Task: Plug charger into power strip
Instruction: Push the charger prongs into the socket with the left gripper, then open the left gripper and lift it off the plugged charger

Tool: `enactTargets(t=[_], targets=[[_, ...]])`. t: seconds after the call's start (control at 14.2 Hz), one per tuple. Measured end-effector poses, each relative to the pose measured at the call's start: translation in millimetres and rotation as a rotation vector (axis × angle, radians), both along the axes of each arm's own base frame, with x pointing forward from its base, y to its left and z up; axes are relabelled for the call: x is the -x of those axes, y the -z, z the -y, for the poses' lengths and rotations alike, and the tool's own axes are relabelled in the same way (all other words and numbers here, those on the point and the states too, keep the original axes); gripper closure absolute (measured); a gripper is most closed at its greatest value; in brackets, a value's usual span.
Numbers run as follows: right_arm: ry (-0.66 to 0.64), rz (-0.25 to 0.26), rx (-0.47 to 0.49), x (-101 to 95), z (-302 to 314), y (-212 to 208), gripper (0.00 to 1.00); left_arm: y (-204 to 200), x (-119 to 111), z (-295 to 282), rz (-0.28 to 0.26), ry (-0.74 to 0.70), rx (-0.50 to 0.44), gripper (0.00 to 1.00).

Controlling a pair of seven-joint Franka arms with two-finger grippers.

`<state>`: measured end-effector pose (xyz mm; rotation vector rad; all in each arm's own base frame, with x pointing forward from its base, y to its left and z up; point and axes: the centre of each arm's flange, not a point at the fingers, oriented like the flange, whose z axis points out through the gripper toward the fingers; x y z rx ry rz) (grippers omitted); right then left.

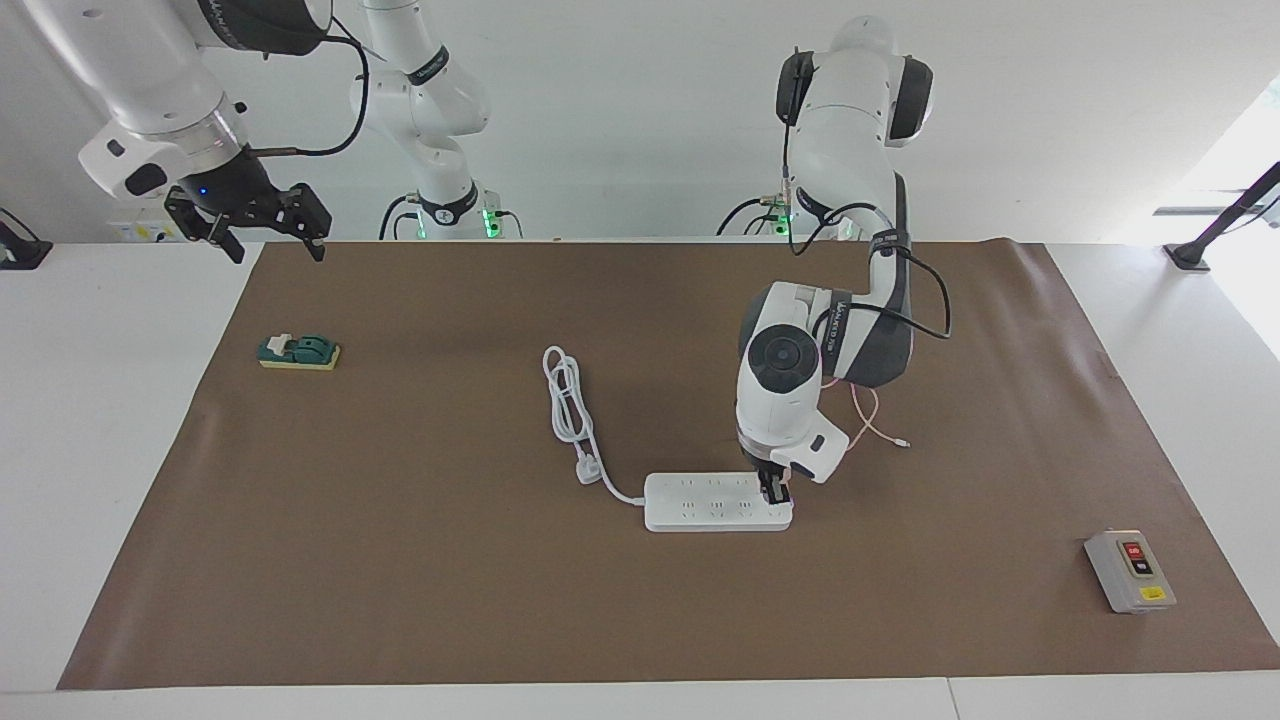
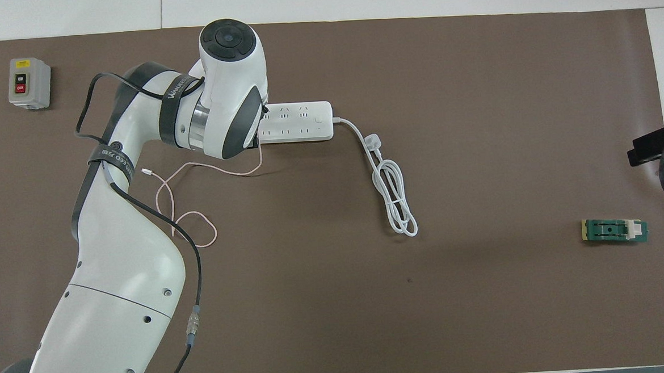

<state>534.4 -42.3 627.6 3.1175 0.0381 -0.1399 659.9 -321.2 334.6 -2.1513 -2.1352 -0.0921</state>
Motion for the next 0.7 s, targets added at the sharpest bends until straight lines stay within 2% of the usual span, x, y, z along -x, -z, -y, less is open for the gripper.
enactTargets(t=[0.56, 0.63, 0.7], targets=[[0.000, 0.000, 0.000, 0.0, 0.0, 0.0, 0.00, -1.1, 5.9, -5.0, 0.022, 0.053, 0.025, 0.68], [0.000, 0.000, 0.000, 0.0, 0.0, 0.0, 0.00, -1.5, 5.6, -5.9, 0.022, 0.051, 0.027, 0.62], [0.000, 0.000, 0.000, 0.0, 0.0, 0.0, 0.00, -3.8, 4.9, -7.6, 0.024, 0.049, 0.028, 0.50]])
